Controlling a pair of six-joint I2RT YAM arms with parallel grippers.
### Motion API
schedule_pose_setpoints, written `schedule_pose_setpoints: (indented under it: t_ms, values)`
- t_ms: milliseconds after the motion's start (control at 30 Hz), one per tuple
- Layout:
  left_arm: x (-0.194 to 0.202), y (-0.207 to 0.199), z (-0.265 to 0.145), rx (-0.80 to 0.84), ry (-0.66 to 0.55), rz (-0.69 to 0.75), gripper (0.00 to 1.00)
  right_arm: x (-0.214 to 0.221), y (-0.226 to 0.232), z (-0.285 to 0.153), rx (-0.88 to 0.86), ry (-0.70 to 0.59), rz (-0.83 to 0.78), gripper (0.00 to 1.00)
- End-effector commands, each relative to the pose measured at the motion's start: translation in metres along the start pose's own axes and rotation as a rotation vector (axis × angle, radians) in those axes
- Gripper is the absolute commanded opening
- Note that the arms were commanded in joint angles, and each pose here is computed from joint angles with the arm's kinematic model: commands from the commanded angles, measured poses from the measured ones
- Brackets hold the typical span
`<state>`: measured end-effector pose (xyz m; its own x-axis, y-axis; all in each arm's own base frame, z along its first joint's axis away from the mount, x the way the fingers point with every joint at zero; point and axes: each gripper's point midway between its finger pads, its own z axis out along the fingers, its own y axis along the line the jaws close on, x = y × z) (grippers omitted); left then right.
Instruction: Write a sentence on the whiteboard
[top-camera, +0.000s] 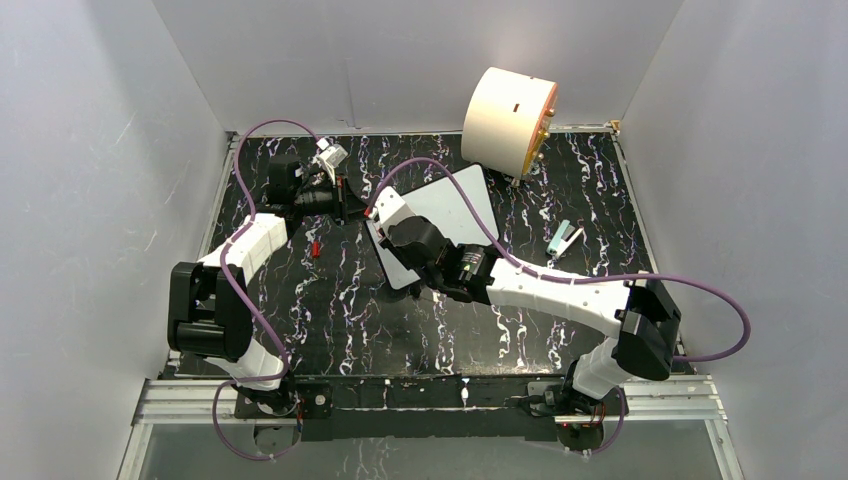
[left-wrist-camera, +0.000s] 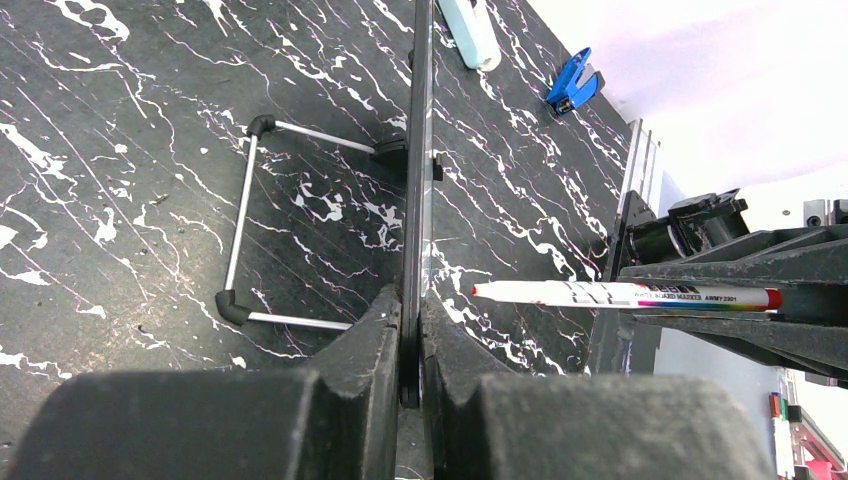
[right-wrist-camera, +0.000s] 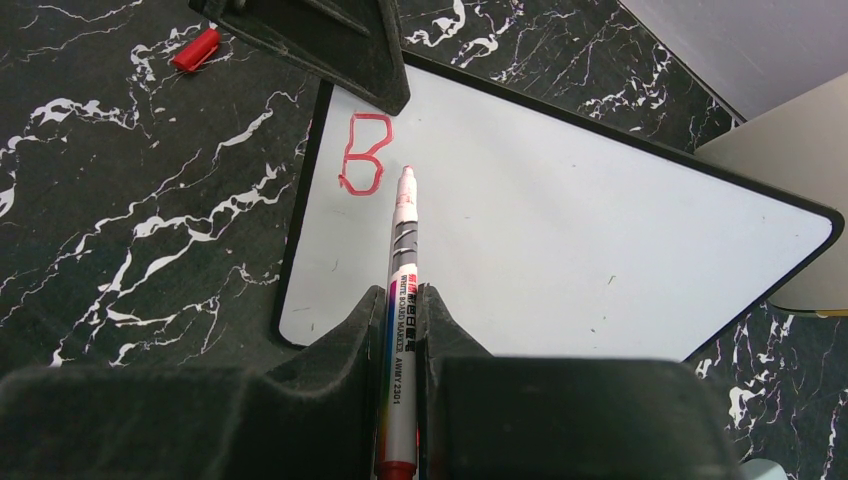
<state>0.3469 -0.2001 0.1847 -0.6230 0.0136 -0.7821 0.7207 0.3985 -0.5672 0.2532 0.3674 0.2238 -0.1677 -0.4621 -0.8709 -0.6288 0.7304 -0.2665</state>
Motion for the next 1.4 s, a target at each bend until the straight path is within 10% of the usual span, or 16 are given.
schedule_pose_setpoints:
  t_ms: [0,1367]
  values:
    - [0.017,-0.004,0.006,0.002,0.049,-0.027,0.00,-0.014,-0.002,0.001,0.004,-0.054,0.024,0.00]
    - [0.018,-0.005,0.006,0.007,0.051,-0.026,0.00,-0.015,0.004,0.018,0.020,-0.051,0.007,0.00]
